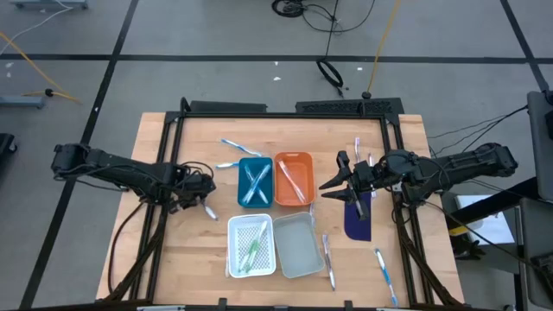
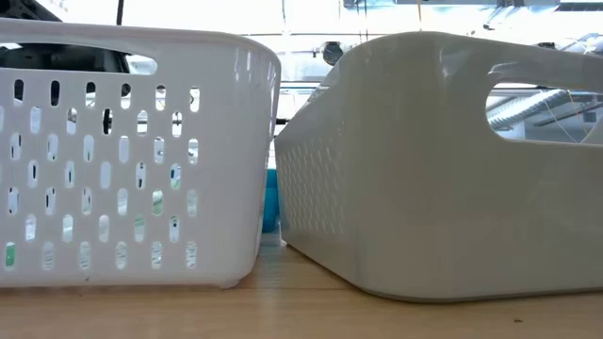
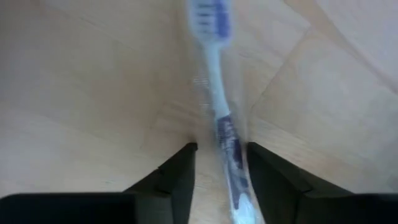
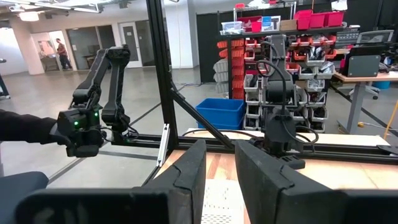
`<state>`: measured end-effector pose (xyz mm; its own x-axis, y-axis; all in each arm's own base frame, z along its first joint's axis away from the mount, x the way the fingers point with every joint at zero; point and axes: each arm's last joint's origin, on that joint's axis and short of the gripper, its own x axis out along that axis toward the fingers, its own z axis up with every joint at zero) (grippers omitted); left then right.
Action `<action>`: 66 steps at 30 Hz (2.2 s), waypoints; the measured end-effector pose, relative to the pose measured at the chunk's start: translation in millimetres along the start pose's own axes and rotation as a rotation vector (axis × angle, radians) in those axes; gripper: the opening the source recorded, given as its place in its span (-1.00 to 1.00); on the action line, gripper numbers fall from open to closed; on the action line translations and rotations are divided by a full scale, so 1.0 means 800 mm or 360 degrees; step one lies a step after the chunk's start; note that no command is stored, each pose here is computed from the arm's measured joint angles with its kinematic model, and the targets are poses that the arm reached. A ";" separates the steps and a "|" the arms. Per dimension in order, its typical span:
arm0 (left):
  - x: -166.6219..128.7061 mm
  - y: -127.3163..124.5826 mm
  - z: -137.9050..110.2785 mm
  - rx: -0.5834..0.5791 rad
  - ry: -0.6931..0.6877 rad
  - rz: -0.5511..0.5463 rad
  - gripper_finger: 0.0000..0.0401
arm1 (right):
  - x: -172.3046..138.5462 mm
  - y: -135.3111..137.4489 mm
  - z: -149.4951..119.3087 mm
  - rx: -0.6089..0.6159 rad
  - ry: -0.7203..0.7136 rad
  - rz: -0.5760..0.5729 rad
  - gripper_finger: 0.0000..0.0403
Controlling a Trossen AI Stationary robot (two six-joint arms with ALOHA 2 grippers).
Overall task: Pick & Place Toothbrushes
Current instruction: Put the purple toothbrush into the gray bin
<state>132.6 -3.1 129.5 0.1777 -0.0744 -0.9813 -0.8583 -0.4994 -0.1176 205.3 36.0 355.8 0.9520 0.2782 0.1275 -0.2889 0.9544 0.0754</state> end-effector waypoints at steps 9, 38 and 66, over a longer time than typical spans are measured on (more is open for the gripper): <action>-0.001 0.001 0.003 0.0076 -0.0015 0.0032 -0.77 | 0.000 0.000 0.000 0.0000 0.0000 0.0001 -0.62; -0.013 -0.004 -0.019 0.0378 -0.0121 -0.0126 -0.97 | 0.000 0.000 0.000 0.0000 0.0000 0.0001 -0.62; -0.089 -0.021 -0.053 0.1233 -0.0401 -0.1396 -0.99 | 0.000 0.000 -0.001 0.0002 0.0012 0.0000 -0.62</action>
<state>155.0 -25.6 207.7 0.8224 0.2464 -0.5128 -0.5689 0.3639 -0.7375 205.3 36.1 355.1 0.9527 0.2792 0.1202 -0.2892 0.9542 0.0763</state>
